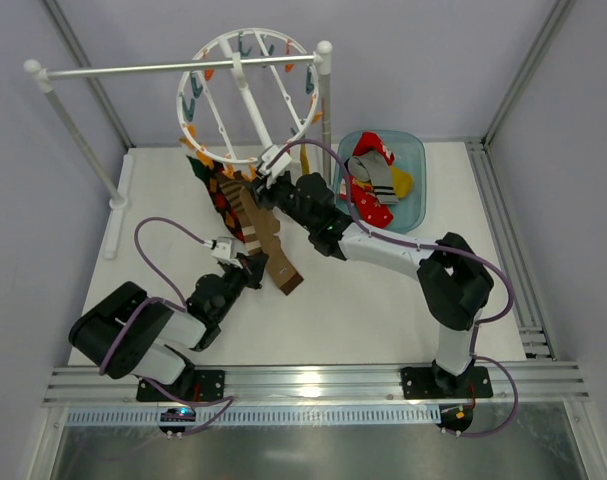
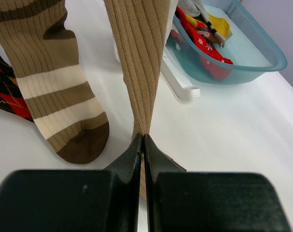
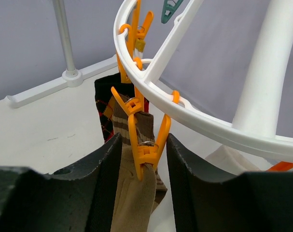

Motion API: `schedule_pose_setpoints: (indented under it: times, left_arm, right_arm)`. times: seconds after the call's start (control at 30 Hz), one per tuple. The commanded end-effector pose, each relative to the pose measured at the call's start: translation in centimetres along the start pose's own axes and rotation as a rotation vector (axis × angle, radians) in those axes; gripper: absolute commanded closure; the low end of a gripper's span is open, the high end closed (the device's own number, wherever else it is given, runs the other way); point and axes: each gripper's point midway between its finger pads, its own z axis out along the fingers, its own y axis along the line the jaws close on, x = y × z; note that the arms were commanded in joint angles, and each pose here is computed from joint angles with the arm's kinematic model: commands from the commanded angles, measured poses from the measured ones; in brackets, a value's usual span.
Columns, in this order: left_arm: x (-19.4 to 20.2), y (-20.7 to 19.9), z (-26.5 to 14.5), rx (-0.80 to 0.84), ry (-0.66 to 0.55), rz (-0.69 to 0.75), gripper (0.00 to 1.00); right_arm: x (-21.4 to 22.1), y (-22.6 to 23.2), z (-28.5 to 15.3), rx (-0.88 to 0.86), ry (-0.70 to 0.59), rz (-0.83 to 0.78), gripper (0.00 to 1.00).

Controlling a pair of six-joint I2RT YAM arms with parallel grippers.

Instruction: Remove the socks clipped to the hanger

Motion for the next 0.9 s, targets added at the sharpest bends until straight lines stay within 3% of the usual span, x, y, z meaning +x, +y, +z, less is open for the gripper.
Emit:
schedule_pose_setpoints:
  times: [0.0, 0.13, 0.17, 0.2, 0.47, 0.5, 0.57, 0.63, 0.87]
  left_arm:
    - [-4.0, -2.1, 0.2, 0.088, -0.161, 0.007, 1.0]
    - [-3.9, -2.1, 0.2, 0.087, -0.158, 0.008, 1.0]
    - [-3.9, -2.1, 0.2, 0.088, -0.156, 0.009, 1.0]
    - [-3.9, -2.0, 0.2, 0.087, -0.157, 0.009, 1.0]
    - [-3.8, -2.0, 0.3, 0.082, -0.155, 0.012, 1.0]
    - [-3.8, -1.9, 0.2, 0.082, -0.154, 0.014, 1.0]
    - [-3.7, -1.9, 0.3, 0.081, -0.153, 0.014, 1.0]
    - [-3.6, -1.9, 0.3, 0.08, -0.15, 0.014, 1.0]
    - [-3.5, -2.2, 0.4, 0.1, -0.147, 0.014, 1.0]
  right_arm:
    - [-3.4, -0.2, 1.0, 0.005, -0.098, -0.014, 0.57]
    - [-3.2, -0.2, 1.3, 0.012, -0.098, -0.015, 0.64]
    - [-3.2, -0.2, 1.3, 0.011, -0.098, -0.014, 0.76]
    - [-3.0, -0.3, 1.3, 0.02, -0.097, -0.007, 0.96]
    - [-3.0, -0.4, 1.3, 0.023, -0.114, -0.008, 0.96]
    - [-2.9, -0.3, 1.2, 0.022, -0.111, -0.007, 0.94]
    - [-3.2, -0.6, 0.9, 0.035, -0.113, -0.004, 0.6]
    - [-2.8, -0.8, 0.6, 0.048, -0.099, -0.005, 0.33]
    - [-2.3, -1.8, -3.3, 0.095, -0.08, -0.004, 0.22]
